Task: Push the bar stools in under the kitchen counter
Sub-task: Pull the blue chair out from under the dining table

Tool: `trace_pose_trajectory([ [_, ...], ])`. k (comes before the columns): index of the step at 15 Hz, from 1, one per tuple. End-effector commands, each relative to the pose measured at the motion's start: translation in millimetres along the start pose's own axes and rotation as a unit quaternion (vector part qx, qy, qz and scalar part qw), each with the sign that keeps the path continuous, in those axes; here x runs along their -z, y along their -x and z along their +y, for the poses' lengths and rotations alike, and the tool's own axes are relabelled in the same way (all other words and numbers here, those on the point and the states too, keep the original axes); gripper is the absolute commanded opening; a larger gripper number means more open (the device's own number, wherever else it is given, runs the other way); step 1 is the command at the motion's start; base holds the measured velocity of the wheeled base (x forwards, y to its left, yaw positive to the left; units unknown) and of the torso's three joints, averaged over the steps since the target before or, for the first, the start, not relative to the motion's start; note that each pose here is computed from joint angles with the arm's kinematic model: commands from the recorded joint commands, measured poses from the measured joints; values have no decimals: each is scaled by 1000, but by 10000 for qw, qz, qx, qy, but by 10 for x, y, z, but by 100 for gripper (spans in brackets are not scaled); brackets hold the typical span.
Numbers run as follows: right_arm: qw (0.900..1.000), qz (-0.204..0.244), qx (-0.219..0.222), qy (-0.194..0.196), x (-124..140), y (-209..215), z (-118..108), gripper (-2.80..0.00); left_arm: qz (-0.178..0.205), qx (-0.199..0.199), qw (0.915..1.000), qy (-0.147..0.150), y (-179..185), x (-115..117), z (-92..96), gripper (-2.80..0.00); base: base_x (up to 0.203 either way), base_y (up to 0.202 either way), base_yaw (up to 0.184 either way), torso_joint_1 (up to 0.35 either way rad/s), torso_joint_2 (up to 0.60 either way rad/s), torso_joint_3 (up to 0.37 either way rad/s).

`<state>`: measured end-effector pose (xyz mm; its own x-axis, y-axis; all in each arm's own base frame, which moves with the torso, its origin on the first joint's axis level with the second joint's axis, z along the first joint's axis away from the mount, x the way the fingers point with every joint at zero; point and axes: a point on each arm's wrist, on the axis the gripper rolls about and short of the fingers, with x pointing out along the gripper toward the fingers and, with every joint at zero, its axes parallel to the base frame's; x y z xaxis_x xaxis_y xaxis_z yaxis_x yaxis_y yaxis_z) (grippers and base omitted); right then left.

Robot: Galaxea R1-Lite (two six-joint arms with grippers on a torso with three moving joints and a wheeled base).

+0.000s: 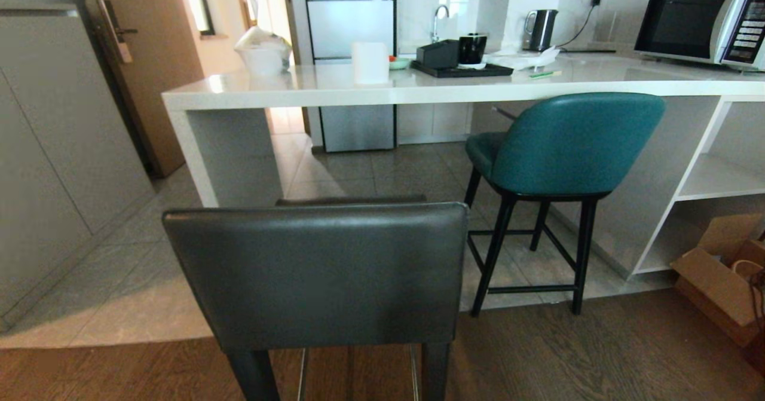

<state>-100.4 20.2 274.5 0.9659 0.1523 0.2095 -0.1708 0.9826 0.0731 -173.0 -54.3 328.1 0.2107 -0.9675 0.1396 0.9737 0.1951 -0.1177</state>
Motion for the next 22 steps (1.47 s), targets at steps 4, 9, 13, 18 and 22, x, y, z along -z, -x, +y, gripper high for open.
trace_pose_trajectory([
  [4,9996,40,273,-42,30,-13,-18,-280,-79,-52,9999,38,-16,4,2,-280,0,0,0,0,0,0],
  [9,9996,83,272,-54,49,-25,-24,-280,18,480,9988,78,177,-17,-12,-280,0,0,0,0,0,0],
  [13,9994,204,272,-79,106,-60,-42,-280,55,671,9976,136,289,208,-28,-280,0,0,0,0,0,0],
  [18,9985,459,283,-110,229,-129,-79,-280,-25,609,9948,815,306,488,315,-280,0,0,0,0,0,0],
  [22,9986,482,209,-110,240,-137,-79,-280,-94,330,9903,1345,272,870,899,-280,0,0,0,0,0,0],
])
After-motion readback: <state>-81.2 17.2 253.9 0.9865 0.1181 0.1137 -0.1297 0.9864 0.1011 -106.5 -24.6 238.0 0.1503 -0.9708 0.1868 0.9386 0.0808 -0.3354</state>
